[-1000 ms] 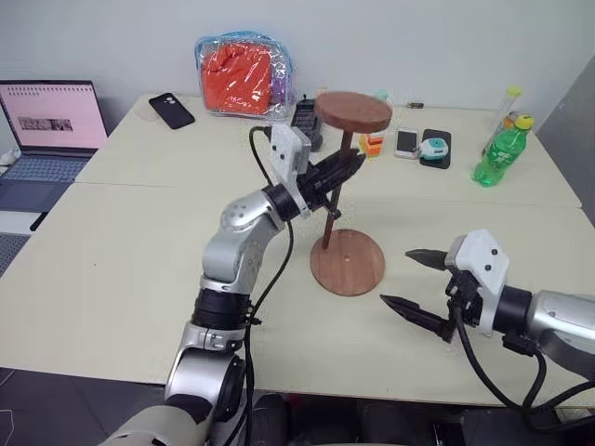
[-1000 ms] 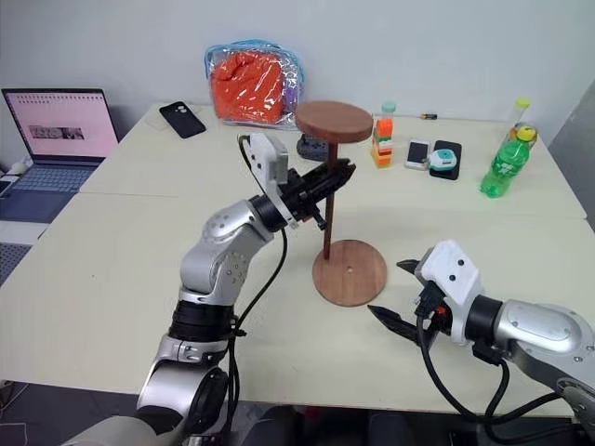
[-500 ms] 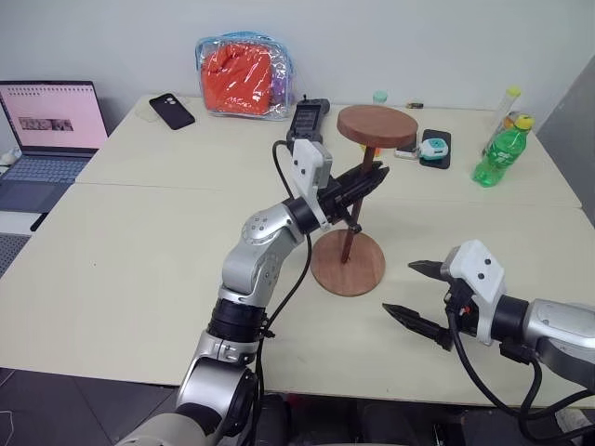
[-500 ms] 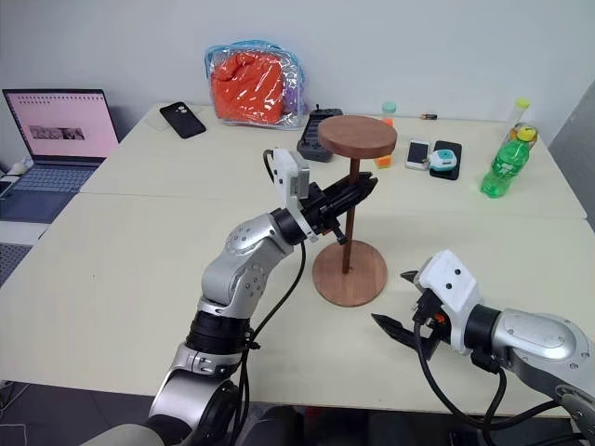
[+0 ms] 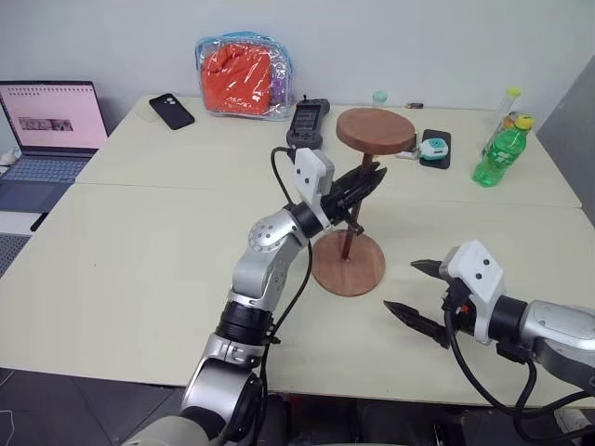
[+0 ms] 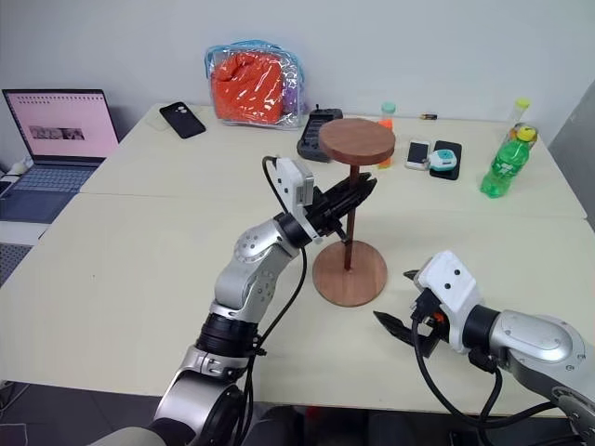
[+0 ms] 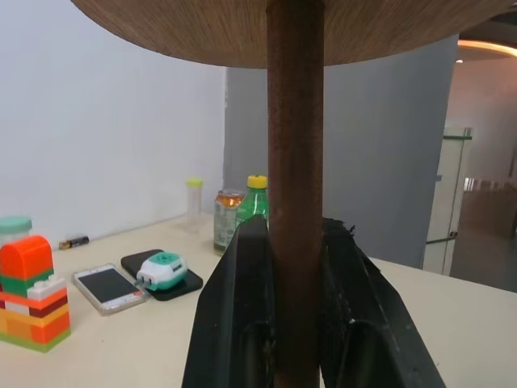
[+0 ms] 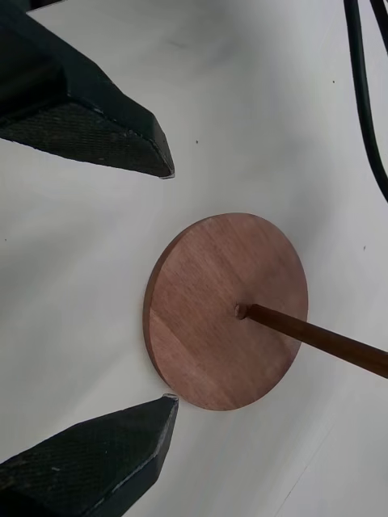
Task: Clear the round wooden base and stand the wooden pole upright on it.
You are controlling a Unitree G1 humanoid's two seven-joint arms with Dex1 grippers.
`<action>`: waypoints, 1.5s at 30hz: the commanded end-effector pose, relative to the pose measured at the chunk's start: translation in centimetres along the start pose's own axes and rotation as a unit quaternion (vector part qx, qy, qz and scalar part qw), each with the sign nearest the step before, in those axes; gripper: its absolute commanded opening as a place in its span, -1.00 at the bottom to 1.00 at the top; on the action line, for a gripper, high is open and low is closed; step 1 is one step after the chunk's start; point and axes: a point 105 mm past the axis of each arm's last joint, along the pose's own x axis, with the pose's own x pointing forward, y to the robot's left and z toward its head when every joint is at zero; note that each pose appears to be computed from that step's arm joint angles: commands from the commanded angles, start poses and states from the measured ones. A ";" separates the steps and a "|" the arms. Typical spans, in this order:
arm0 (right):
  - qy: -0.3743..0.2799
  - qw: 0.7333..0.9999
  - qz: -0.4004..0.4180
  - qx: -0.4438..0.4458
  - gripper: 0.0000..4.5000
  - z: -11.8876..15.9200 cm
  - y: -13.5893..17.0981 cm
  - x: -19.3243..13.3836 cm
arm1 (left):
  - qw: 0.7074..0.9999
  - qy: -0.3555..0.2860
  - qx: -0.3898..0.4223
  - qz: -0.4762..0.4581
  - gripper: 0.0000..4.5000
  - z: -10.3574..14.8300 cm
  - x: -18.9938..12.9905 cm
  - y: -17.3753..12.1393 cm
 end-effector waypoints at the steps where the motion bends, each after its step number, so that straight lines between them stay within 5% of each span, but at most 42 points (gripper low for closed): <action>1: -0.024 0.999 0.011 -0.032 1.00 1.4 1.3 -0.3 | 1.000 -0.027 0.011 -0.004 -0.88 1.1 0.2 -0.5; 45: -0.027 0.999 0.014 -0.024 1.00 1.6 1.5 -0.3 | 1.000 -0.005 0.015 0.005 -0.88 -1.0 -1.6 -0.8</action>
